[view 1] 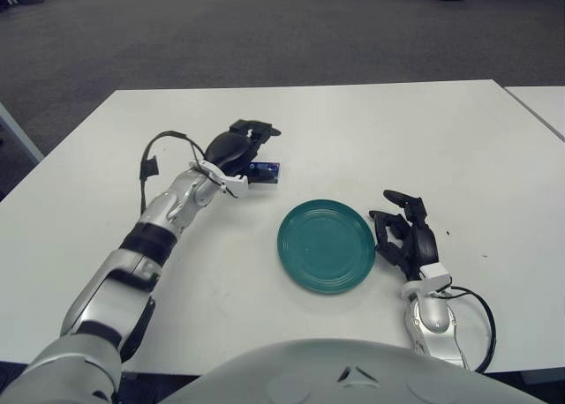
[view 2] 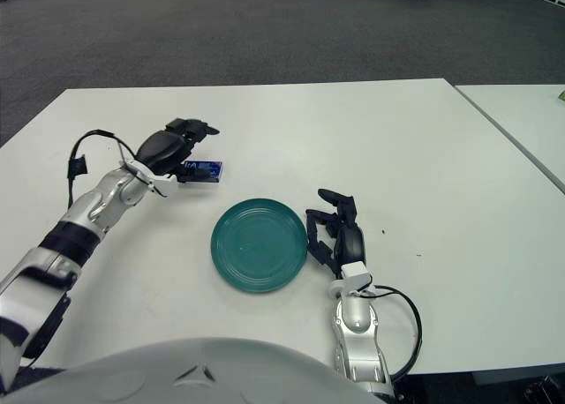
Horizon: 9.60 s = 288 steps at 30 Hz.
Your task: Put the gum into the plate.
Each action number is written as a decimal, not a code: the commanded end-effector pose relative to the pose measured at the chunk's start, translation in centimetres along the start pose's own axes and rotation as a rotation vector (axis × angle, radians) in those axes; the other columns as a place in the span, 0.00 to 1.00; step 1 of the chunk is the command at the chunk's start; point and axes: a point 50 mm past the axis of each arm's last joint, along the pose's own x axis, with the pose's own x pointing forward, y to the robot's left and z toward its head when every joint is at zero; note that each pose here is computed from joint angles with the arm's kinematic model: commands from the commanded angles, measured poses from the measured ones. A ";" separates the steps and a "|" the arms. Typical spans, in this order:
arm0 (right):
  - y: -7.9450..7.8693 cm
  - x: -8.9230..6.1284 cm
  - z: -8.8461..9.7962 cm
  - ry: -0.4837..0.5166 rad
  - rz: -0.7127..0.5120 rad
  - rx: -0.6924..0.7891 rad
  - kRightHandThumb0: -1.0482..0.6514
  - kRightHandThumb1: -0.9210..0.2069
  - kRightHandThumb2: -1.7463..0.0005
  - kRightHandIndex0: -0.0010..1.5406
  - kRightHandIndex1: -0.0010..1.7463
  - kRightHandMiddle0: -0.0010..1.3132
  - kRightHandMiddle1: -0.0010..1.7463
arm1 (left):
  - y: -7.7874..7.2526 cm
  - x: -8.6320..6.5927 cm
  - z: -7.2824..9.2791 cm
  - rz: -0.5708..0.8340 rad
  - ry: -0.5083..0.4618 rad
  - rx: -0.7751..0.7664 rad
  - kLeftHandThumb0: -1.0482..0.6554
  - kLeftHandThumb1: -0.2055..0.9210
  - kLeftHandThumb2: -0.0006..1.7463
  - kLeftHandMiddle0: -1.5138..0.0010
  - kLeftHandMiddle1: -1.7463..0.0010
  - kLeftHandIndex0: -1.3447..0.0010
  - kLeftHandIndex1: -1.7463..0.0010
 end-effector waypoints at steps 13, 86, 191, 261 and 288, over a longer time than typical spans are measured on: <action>-0.5 -2.7 -3.3 0.203 -0.021 -0.041 0.36 0.16 0.54 0.31 0.42 0.04 0.63 | -2.1 2.5 -2.3 -0.297 0.157 0.040 0.06 0.92 0.07 0.95 0.96 1.00 0.59; -2.4 -2.9 -3.4 0.220 -0.053 -0.026 0.38 0.21 0.50 0.32 0.48 0.05 0.65 | -4.4 2.8 -1.7 -0.356 0.201 -0.064 0.61 0.47 0.74 0.66 0.00 0.63 0.03; -1.2 -2.6 -4.4 0.242 -0.062 -0.006 0.37 0.18 0.51 0.30 0.43 0.08 0.65 | -1.8 -3.3 16.2 -0.220 -0.743 0.027 0.61 0.31 0.87 0.50 0.01 0.62 0.01; -1.3 -2.5 -3.7 0.214 -0.055 0.018 0.40 0.25 0.46 0.38 0.56 0.09 0.68 | -3.7 -4.6 8.5 0.012 -0.154 -1.063 0.00 1.00 0.45 1.00 1.00 1.00 1.00; -1.5 -2.8 -3.6 0.231 -0.049 0.008 0.82 0.00 0.83 0.28 0.86 0.06 0.71 | -8.5 -11.3 7.2 0.446 0.476 -1.457 0.15 1.00 0.59 0.75 0.60 0.85 0.35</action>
